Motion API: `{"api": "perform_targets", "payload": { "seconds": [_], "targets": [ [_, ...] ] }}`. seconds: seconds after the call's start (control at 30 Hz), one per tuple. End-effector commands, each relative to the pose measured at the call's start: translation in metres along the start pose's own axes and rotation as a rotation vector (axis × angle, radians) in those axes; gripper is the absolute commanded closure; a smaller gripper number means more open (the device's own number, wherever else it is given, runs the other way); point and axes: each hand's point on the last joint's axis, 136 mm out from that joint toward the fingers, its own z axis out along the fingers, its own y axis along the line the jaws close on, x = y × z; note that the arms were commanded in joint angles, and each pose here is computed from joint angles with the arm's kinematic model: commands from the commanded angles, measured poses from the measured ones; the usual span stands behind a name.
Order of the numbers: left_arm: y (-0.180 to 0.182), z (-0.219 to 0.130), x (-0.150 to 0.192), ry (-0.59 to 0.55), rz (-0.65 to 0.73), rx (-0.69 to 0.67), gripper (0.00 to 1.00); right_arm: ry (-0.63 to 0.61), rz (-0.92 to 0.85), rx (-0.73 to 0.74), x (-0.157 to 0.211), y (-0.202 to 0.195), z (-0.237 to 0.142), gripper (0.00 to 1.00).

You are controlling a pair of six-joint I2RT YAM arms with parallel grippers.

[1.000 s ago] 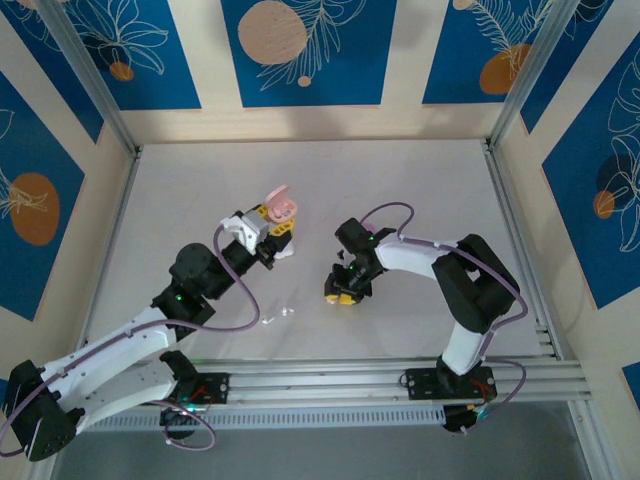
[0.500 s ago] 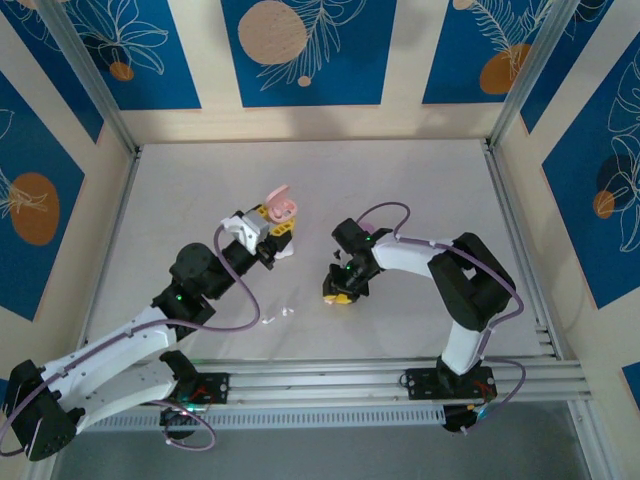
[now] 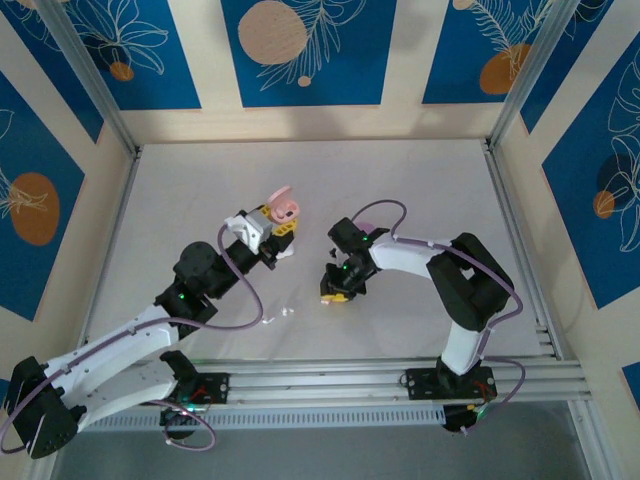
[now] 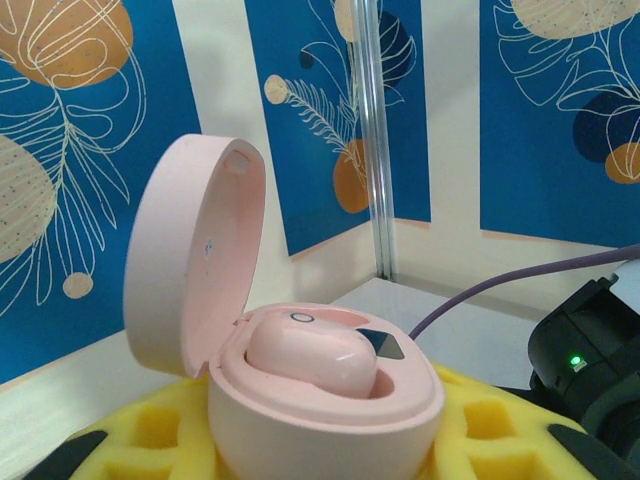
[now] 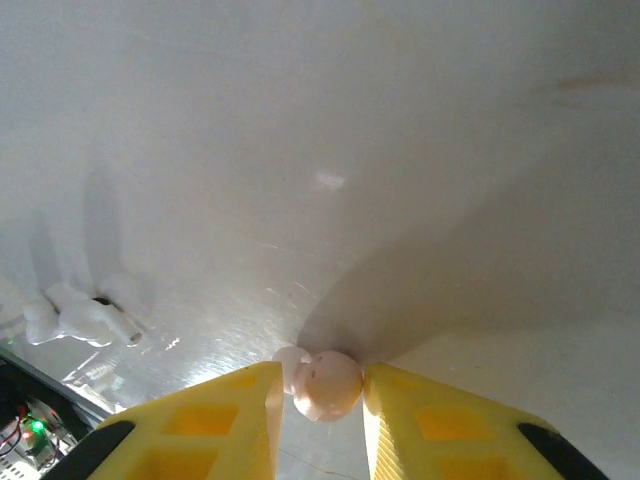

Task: Insert wireless bluetooth earbuds into charging case

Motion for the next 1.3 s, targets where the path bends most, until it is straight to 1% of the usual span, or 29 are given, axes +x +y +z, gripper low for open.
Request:
{"api": "perform_targets", "payload": {
  "seconds": [0.0, 0.43, 0.6, 0.97, 1.03, 1.1, 1.27],
  "targets": [
    [-0.004, 0.0, -0.018, -0.053, -0.017, 0.018, 0.76, 0.002, -0.029, -0.006, -0.004, 0.007, 0.002, 0.71],
    [-0.002, -0.003, -0.017, -0.052, -0.019, 0.009, 0.75, 0.003, -0.032, 0.036, -0.001, 0.005, 0.0, 0.69],
    [-0.002, -0.005, -0.017, -0.053, -0.017, 0.008, 0.75, 0.02, -0.014, 0.036, 0.003, 0.001, 0.005, 0.69],
    [-0.002, -0.004, -0.017, -0.052, -0.019, 0.008, 0.75, 0.046, -0.005, 0.026, 0.004, 0.002, 0.017, 0.71],
    [-0.001, -0.004, -0.018, -0.053, -0.019, 0.006, 0.75, 0.047, -0.006, 0.024, 0.003, 0.002, 0.019, 0.73],
    [-0.002, -0.004, -0.017, -0.051, -0.019, 0.008, 0.75, 0.046, -0.005, 0.029, 0.003, 0.001, 0.019, 0.76],
    [-0.002, -0.002, -0.017, -0.049, -0.019, 0.009, 0.75, 0.031, -0.025, 0.053, 0.002, 0.002, 0.016, 0.77]
  ]
}}
